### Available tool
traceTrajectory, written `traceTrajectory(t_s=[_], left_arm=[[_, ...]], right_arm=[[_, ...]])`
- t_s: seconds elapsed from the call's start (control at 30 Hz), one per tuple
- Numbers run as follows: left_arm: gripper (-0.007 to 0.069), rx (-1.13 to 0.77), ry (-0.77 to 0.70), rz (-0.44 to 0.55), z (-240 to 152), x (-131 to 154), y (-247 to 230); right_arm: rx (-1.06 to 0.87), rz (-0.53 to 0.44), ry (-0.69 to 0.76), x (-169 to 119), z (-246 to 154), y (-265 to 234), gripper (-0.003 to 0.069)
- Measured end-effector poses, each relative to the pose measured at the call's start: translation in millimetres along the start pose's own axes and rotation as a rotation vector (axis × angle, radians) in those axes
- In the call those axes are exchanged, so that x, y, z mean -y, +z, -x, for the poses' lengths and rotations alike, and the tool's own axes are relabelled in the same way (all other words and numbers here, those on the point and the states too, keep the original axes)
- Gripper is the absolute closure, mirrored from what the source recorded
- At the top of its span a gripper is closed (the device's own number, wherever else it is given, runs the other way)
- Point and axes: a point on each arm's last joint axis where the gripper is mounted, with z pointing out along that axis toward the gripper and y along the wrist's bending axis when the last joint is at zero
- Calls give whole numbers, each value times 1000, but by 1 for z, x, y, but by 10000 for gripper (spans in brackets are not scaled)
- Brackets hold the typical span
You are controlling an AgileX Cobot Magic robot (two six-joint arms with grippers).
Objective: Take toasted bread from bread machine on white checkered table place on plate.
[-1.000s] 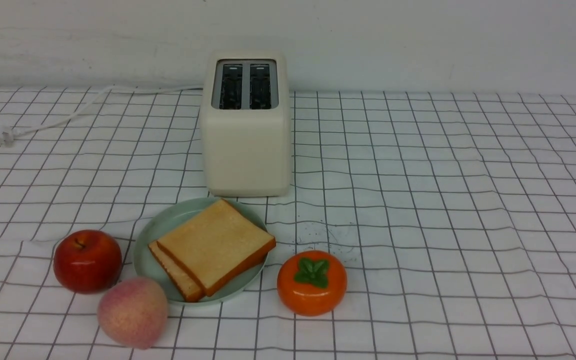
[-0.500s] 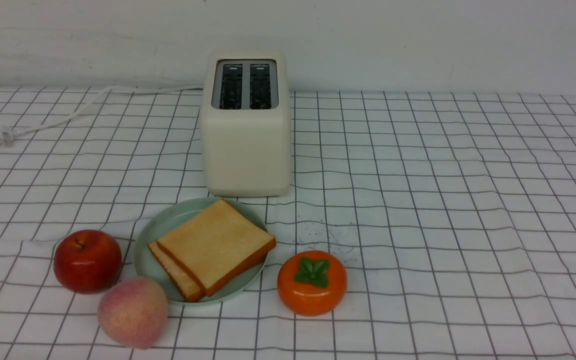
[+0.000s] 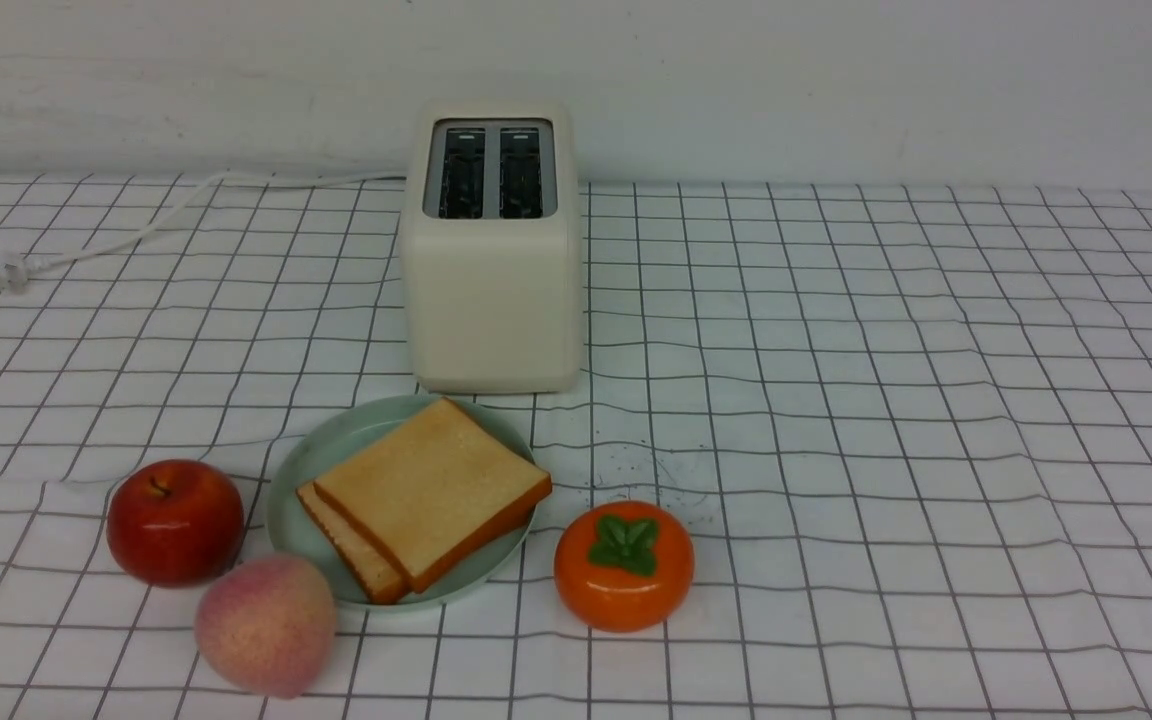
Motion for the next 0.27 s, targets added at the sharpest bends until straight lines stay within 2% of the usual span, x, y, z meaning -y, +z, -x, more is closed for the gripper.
traceTrajectory(t_s=[0.27], left_arm=[[616, 0, 0, 0, 0, 0, 0]], right_arm=[[0, 0, 0, 0, 0, 0, 550]])
